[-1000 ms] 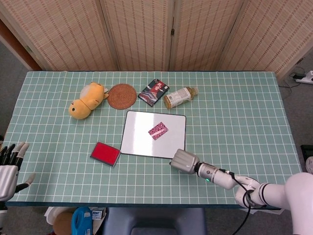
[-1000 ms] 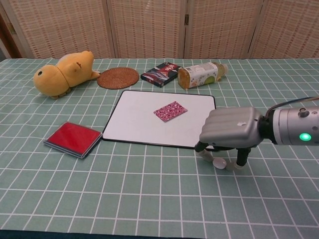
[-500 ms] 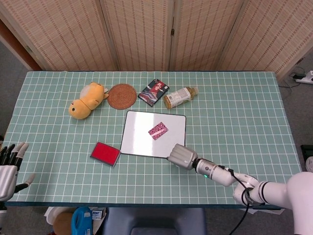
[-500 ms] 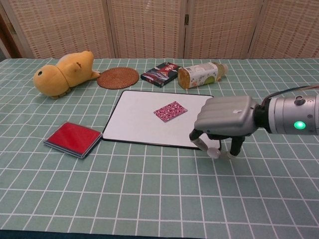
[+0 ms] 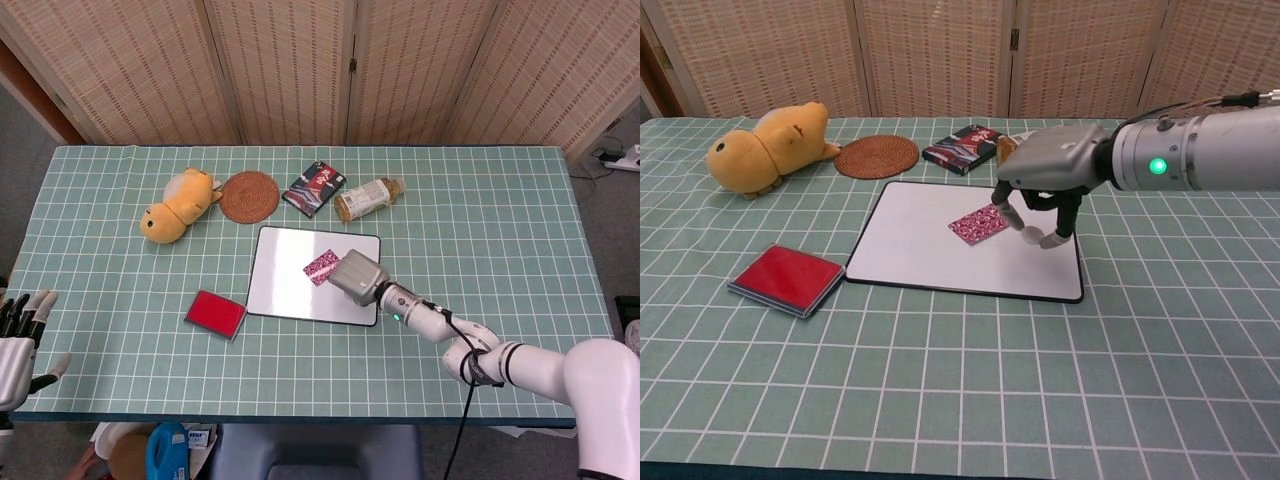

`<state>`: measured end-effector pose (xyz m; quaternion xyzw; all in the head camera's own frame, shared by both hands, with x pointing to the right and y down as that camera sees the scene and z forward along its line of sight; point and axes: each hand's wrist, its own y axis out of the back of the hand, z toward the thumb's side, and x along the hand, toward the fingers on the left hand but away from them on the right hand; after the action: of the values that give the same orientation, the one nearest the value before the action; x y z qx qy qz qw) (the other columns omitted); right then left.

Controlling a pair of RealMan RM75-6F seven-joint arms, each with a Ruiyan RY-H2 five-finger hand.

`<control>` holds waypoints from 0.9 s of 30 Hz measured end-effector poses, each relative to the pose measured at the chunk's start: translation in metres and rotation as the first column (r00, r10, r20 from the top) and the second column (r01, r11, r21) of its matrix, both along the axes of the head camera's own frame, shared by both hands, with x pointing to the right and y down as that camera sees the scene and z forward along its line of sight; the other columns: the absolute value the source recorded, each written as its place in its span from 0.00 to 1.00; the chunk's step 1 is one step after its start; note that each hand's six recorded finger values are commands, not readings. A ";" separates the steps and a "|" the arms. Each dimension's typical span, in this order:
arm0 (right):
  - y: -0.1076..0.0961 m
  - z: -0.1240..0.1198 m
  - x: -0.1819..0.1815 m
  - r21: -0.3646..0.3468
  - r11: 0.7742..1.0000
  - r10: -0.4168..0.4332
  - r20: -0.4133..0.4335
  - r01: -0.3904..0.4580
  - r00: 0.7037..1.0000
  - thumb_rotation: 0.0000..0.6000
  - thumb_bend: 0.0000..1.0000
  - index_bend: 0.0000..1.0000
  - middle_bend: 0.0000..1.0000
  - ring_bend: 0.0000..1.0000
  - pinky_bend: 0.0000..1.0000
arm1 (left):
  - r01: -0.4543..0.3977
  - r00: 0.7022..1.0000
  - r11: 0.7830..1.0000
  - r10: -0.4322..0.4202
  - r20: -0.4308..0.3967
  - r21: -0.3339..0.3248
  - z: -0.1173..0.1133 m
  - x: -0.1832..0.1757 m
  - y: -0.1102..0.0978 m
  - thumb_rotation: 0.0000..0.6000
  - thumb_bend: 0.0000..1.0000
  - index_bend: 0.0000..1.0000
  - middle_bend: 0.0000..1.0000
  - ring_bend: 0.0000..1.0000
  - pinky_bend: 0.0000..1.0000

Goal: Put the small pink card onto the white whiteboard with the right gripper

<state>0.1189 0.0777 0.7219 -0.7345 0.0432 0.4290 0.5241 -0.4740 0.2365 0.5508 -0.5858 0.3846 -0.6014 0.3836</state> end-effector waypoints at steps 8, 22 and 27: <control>-0.033 0.020 -0.016 0.022 0.998 0.055 -0.059 -0.054 0.997 1.00 0.27 0.51 0.91 0.99 1.00 | 0.006 1.000 1.000 -0.006 0.005 0.003 -0.001 -0.005 0.003 1.00 0.26 0.00 0.00 0.00 0.00; -0.051 0.042 -0.056 0.028 0.996 0.086 -0.100 -0.084 0.991 1.00 0.27 0.51 0.90 0.98 1.00 | 0.029 0.999 1.000 -0.029 0.014 0.001 -0.002 -0.015 0.007 1.00 0.26 0.00 0.00 0.00 0.00; -0.049 0.045 -0.066 0.026 0.997 0.079 -0.098 -0.077 0.992 1.00 0.27 0.45 0.90 0.98 1.00 | 0.030 0.999 1.000 -0.030 0.014 0.002 -0.002 -0.015 0.008 1.00 0.26 0.00 0.00 0.00 0.00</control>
<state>0.0526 0.0290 0.7672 -0.7078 0.0354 0.4853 0.5120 -0.4893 0.2441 0.5488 -0.5753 0.3911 -0.6110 0.3779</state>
